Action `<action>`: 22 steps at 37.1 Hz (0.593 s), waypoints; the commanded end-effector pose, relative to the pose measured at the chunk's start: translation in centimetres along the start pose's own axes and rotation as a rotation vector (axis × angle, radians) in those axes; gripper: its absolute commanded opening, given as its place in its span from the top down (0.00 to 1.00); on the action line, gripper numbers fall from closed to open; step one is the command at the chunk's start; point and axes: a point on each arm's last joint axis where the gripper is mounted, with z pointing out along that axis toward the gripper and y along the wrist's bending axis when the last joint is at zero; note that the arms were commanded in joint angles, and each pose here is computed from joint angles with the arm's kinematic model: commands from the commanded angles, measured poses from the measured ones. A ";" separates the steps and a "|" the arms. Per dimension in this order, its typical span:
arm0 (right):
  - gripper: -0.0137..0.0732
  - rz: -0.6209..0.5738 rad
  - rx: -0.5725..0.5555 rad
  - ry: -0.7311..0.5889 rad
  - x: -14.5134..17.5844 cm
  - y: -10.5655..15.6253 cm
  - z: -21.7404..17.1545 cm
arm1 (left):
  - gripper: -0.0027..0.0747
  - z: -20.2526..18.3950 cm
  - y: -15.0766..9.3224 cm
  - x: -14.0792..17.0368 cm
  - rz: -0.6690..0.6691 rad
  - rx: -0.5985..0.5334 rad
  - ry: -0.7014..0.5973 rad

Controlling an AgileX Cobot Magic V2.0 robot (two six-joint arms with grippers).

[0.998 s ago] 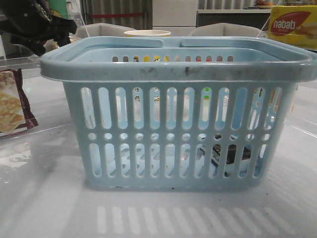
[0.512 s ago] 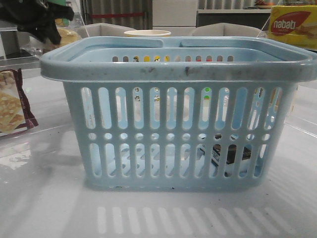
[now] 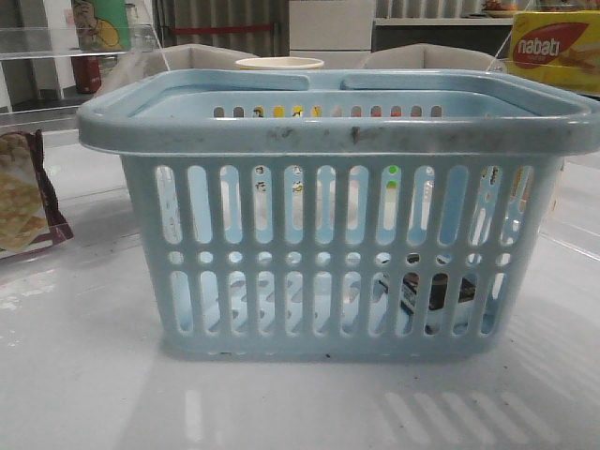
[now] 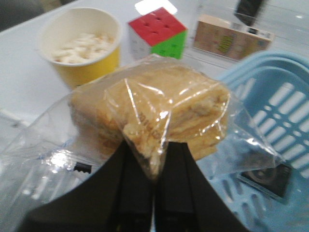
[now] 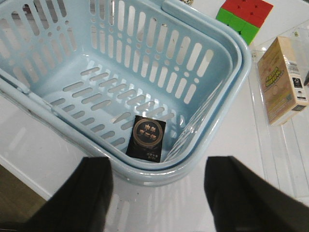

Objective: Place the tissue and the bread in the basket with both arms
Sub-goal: 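Grasp the wrapped bread bun with the left gripper and lift it, then lower the bread bun into the basket and open the left gripper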

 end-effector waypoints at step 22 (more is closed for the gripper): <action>0.24 -0.012 0.015 -0.094 -1.2 -0.2 -0.6 | 0.31 -1.4 -7.2 2.6 0.095 0.120 -0.095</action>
